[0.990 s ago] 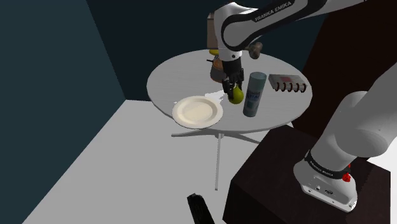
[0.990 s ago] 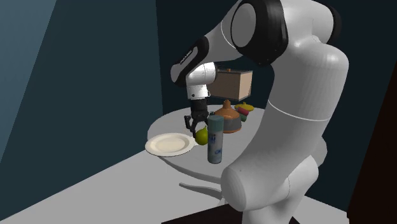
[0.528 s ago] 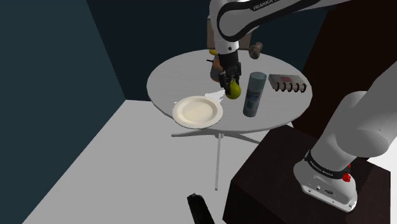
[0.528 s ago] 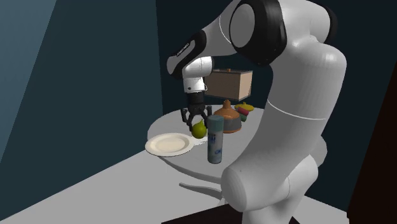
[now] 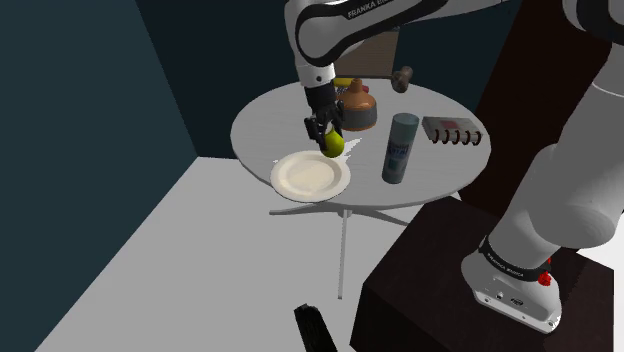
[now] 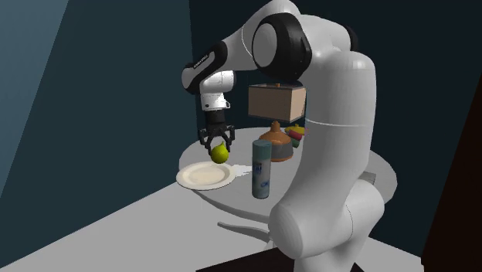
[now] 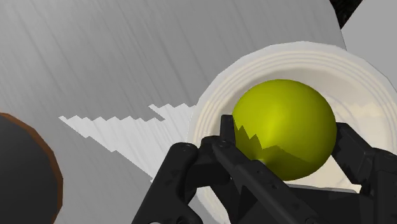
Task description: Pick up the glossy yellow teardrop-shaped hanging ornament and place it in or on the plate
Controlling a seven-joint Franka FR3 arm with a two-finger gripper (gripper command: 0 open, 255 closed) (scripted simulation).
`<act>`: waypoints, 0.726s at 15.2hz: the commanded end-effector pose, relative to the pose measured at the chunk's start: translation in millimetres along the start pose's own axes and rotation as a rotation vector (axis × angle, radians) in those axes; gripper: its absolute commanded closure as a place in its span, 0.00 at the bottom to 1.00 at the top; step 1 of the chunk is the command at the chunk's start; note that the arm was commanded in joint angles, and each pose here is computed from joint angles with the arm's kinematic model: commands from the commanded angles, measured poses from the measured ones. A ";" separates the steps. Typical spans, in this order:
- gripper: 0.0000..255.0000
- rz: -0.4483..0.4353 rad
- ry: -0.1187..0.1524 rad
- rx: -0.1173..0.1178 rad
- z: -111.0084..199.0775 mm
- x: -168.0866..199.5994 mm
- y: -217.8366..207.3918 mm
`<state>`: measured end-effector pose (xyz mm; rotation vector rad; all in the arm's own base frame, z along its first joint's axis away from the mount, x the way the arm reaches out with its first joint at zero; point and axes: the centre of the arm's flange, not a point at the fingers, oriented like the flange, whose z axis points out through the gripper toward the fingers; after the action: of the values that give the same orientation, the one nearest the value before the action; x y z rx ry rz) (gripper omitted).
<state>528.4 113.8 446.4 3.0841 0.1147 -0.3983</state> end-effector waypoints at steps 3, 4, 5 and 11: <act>1.00 0.000 -0.001 0.001 -8.4 43.3 -37.1; 1.00 0.000 -0.001 0.001 -10.1 50.7 -43.5; 1.00 0.000 -0.001 0.001 -5.0 52.1 -43.6; 1.00 0.000 -0.001 0.001 25.6 60.1 -44.3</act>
<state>576.6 160.9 411.8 3.0844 0.1142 -0.4002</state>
